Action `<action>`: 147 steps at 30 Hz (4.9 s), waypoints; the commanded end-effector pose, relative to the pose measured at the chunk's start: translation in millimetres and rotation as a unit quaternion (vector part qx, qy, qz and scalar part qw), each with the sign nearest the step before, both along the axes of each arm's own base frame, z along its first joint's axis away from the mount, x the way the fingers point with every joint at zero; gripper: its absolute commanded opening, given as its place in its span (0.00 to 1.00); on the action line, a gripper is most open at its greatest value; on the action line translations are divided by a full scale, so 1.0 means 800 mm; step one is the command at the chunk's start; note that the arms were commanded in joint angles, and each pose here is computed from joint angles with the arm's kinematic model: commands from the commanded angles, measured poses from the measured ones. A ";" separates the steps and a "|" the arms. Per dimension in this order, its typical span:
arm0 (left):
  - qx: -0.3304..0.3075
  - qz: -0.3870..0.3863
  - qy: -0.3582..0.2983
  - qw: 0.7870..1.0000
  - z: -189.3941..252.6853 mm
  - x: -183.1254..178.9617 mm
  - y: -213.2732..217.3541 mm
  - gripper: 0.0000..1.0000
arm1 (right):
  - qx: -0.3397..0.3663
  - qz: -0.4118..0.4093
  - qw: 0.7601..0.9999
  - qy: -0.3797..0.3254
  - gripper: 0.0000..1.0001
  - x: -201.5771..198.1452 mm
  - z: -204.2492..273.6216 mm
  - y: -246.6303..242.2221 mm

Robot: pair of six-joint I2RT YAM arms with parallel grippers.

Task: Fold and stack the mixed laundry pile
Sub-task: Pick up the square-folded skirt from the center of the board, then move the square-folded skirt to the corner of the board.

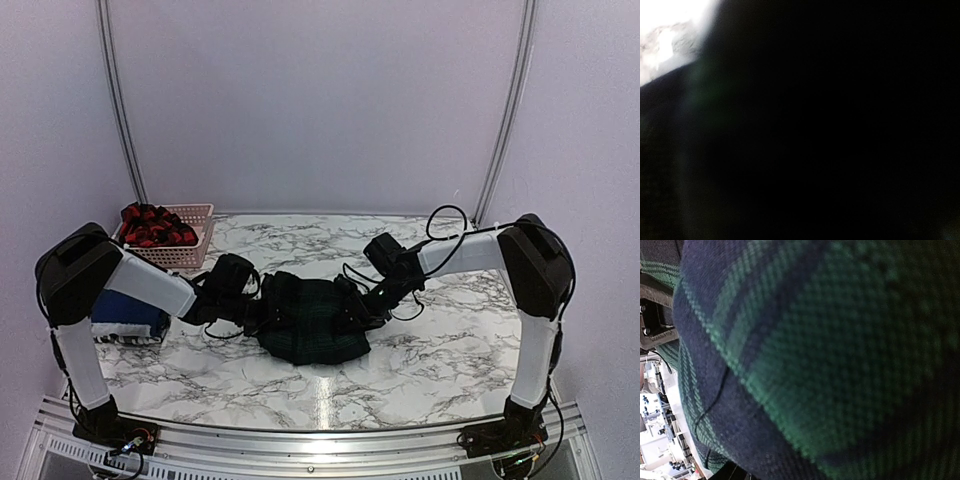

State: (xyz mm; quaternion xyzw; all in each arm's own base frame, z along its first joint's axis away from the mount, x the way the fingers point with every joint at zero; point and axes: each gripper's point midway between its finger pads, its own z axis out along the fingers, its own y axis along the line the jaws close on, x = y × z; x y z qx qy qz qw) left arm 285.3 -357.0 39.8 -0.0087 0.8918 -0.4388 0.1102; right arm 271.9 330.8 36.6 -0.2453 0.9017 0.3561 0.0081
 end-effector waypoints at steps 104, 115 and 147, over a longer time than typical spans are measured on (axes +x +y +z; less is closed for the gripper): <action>0.417 0.344 0.112 0.834 0.059 0.006 0.519 0.99 | -0.025 -0.027 0.999 -0.011 0.70 0.029 0.023 -0.061; 0.447 0.333 0.092 0.825 0.059 0.023 0.545 0.99 | -0.027 -0.049 0.997 -0.058 0.74 0.041 0.069 -0.083; 0.394 0.311 -0.090 0.860 0.200 0.317 0.524 0.99 | -0.034 -0.304 0.874 -0.377 0.98 0.121 0.343 -0.208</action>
